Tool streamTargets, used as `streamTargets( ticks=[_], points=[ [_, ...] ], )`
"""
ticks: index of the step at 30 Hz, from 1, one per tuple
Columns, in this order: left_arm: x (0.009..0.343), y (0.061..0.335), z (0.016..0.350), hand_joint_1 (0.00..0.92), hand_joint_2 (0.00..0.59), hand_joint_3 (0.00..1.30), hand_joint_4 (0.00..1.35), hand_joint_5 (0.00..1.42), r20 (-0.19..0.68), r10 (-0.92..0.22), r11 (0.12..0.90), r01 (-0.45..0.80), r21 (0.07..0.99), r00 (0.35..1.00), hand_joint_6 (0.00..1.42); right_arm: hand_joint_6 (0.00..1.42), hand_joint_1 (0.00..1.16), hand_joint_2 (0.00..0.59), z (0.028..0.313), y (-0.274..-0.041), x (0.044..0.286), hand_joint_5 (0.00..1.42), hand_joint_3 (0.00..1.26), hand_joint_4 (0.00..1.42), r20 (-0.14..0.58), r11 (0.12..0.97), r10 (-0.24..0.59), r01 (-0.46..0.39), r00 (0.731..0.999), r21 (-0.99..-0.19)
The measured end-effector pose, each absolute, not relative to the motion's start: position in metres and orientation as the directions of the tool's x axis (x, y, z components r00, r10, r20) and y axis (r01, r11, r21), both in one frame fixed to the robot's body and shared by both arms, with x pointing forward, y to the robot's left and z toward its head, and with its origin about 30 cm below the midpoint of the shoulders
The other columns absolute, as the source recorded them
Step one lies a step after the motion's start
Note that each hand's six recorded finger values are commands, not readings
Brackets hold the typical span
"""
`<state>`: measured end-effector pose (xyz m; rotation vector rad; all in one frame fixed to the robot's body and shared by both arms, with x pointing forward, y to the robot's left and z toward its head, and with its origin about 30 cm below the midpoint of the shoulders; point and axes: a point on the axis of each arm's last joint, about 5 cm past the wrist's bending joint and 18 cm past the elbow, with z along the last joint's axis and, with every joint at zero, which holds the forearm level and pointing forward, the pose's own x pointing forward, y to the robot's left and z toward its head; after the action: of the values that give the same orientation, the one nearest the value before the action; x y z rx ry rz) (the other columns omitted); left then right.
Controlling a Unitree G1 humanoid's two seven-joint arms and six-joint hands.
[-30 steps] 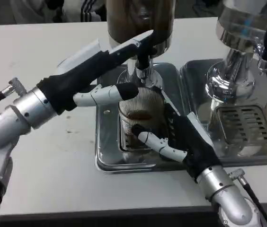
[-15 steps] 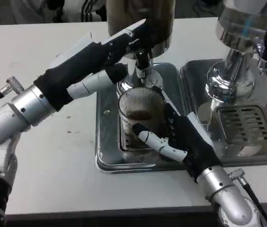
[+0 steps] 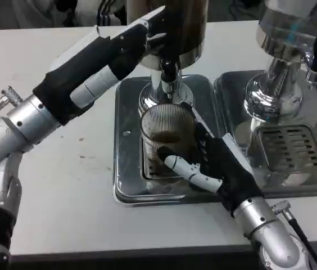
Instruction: Grasp the cup under the faucet to collect the drink, then remove the cup.
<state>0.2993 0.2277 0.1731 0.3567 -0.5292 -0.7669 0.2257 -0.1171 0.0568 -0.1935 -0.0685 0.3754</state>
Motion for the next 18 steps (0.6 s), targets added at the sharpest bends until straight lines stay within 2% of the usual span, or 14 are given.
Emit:
streamTargets(
  ticks=[10, 18],
  points=[
    [0.296, 0.228, 0.191, 0.000, 0.053, 0.10, 0.08, 0.15, 0.416, -0.722, 0.690, 0.535, 0.487, 0.553, 0.13, 0.00, 0.57, 0.241, 0.057, -0.117, 0.227, 0.00, 0.00, 0.00, 0.032, 0.911, 0.372, -0.359, 0.927, -0.202],
    [0.285, 0.237, 0.191, 0.000, 0.052, 0.12, 0.11, 0.18, 0.452, -0.698, 0.715, 0.518, 0.469, 0.555, 0.15, 0.00, 0.57, 0.241, 0.057, -0.117, 0.227, 0.00, 0.00, 0.00, 0.037, 0.912, 0.368, -0.353, 0.929, -0.207]
  ],
)
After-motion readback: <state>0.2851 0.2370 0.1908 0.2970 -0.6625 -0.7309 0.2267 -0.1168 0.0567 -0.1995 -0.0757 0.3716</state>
